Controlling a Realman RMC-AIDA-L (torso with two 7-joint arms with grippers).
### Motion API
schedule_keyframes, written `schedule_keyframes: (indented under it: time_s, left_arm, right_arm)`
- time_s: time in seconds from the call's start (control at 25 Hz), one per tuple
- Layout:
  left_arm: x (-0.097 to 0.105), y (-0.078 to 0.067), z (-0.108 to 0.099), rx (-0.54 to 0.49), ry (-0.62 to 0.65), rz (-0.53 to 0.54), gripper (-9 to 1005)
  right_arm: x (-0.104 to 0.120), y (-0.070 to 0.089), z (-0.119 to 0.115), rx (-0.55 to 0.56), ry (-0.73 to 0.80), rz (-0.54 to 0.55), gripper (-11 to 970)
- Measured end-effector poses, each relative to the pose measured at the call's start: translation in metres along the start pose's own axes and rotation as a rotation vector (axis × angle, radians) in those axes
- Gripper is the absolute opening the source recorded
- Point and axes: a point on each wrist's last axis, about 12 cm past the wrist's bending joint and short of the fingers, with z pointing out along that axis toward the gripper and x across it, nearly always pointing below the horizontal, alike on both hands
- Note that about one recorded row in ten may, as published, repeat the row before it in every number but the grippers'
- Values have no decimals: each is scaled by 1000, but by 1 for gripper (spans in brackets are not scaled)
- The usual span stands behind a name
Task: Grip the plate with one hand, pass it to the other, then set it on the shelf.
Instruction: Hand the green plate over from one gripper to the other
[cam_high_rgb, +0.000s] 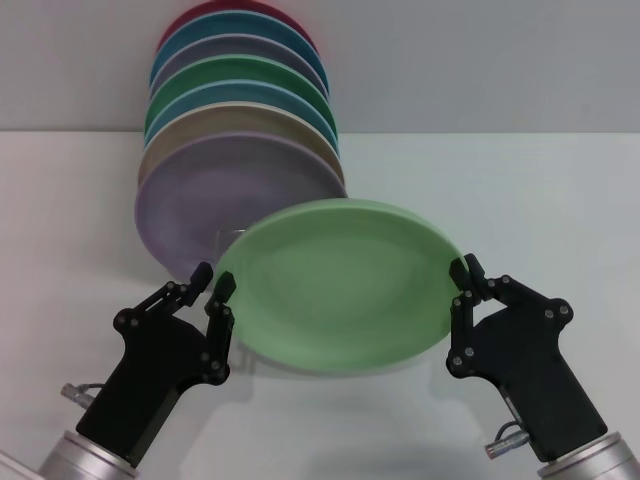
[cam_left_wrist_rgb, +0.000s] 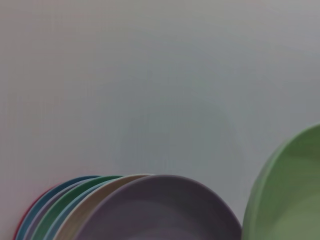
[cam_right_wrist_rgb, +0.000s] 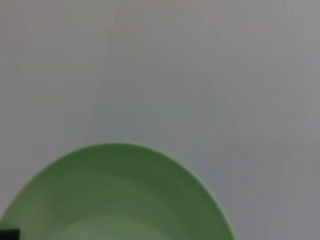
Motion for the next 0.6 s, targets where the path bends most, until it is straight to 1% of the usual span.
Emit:
schedule_keyframes:
  time_s: [0.12, 0.32, 0.56, 0.6]
  left_arm:
    - [0, 0, 0, 0, -1, -3, 188]
    - [0, -1, 0, 7, 0, -3, 177]
    - [0, -2, -2, 4, 0, -2, 59]
    - [0, -3, -3, 3, 0, -3, 57]
  right_arm:
    - [1, 0, 0, -6, 5, 1, 19]
    - [1, 1, 1, -21, 4, 1, 18]
    - [1, 1, 1, -21, 5, 1, 19]
    - [1, 1, 1, -21, 5, 1, 19]
